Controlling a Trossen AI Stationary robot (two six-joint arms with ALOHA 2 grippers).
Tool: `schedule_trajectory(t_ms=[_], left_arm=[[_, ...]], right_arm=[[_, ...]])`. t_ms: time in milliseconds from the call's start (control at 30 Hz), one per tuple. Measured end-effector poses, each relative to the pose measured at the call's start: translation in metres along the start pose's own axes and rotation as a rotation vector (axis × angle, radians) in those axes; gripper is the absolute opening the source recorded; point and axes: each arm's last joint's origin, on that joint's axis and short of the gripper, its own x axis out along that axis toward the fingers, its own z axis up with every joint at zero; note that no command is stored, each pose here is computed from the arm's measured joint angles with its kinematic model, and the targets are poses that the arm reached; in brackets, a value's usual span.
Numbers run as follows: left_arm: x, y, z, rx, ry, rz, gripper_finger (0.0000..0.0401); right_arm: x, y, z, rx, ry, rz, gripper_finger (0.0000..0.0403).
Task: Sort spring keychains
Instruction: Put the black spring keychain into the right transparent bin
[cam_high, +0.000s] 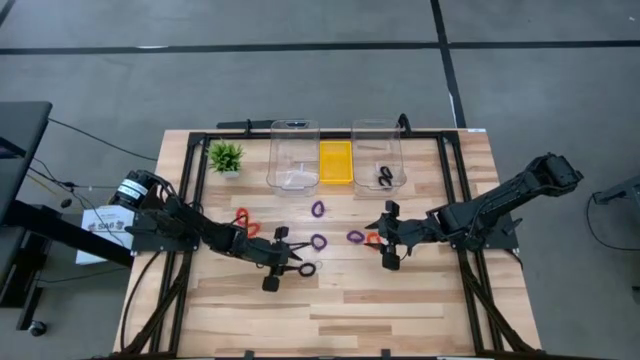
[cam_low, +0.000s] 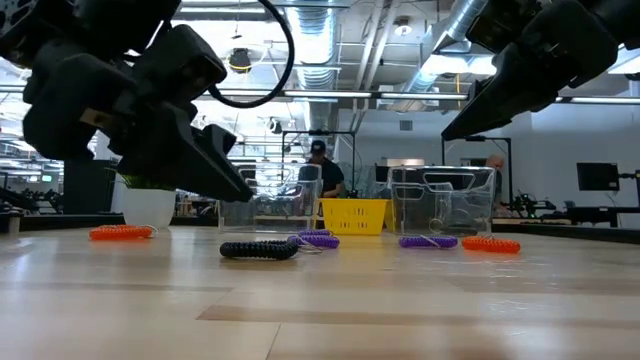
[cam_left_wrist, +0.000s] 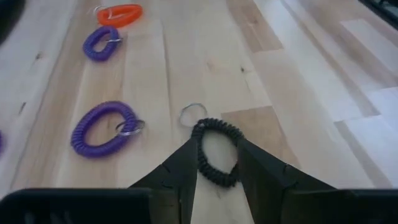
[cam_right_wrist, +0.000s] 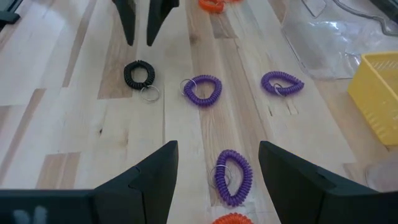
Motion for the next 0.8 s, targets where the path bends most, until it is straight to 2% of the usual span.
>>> schedule_trajectory(t_ms=[200,400,533,800], left_arm=[[0.013,-0.006,-0.003,0.02,0.032,-0.01,0.0113],[0.031,-0.001,-0.007,0.035,0.071,0.012,0.0113],[0.037,0.001,-0.006,0.02,0.071,-0.034,0.0113],[0.038,0.001,-0.009,0.013,0.082,-0.034,0.0113]], right_arm=[[0.0,0.0,0.0,-0.001,-0.003,0.0,0.0217],[0.0,0.0,0.0,-0.007,0.0,-0.002,0.0217],[0.0,0.0,0.0,-0.009,0.004,-0.002,0.0217],[0.0,0.0,0.0,-0.009,0.005,-0.002,0.0217]])
